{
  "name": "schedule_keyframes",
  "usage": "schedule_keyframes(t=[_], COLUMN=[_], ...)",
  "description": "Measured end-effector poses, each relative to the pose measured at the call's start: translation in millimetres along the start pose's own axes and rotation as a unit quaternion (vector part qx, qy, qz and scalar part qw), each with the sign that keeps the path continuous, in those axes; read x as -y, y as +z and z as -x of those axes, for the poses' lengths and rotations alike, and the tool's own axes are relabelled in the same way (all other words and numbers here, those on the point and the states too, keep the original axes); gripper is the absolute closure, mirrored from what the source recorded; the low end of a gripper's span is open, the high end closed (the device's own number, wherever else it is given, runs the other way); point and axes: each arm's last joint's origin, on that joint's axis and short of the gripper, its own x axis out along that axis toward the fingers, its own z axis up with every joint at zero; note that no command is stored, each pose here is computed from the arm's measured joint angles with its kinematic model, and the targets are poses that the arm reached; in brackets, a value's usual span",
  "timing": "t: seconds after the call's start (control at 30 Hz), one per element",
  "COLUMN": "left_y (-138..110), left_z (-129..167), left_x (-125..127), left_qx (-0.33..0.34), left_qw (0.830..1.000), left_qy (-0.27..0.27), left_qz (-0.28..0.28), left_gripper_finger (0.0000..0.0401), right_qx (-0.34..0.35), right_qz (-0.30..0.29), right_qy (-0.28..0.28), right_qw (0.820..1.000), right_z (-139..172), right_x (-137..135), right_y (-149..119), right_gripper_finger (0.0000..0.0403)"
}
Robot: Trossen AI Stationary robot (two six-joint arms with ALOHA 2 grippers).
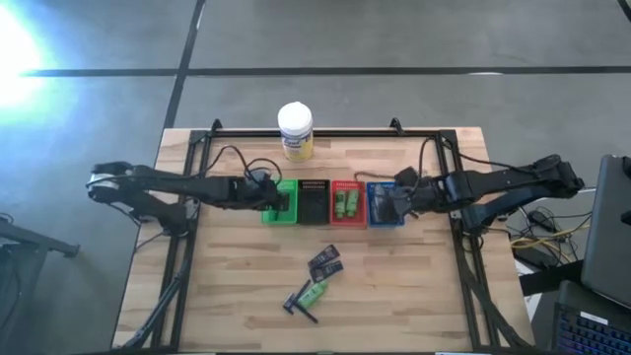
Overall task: Pick & Place Travel size toiletries
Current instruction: Put the blue razor into the green bin
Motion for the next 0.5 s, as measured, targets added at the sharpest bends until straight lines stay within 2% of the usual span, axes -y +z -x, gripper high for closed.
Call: schedule_keyframes(t=[0.13, 0.23, 0.33, 0.4, 0.5], left_y=[2.2, -7.0, -26.5, -44.2, -71.9], left_z=[24.4, 45.8, 64.0, 70.4, 75.1], left_x=[25.8, 40.1, 44.8, 42.2, 39.3], left_qx=[0.002, -0.012, -0.05, -0.086, -0.133], left_qw=[0.991, 0.972, 0.949, 0.938, 0.934], left_qy=[-0.068, -0.116, -0.151, -0.154, -0.147], left_qz=[-0.115, -0.206, -0.274, -0.3, -0.299], left_gripper_finger=[0.0182, 0.0176, 0.0175, 0.0175, 0.0174], right_qx=[-0.029, -0.063, -0.093, -0.107, -0.128], right_qz=[0.066, 0.103, 0.139, 0.155, 0.153], right_qy=[0.073, 0.118, 0.149, 0.146, 0.114], right_qw=[0.995, 0.986, 0.975, 0.971, 0.973], right_z=[-2.5, -13.2, -26.2, -32.4, -38.0], right_x=[-20.5, -40.6, -63.8, -78.0, -91.9], right_y=[-10.0, -22.4, -41.3, -52.6, -61.0], right_gripper_finger=[0.0119, 0.0113, 0.0108, 0.0108, 0.0114])
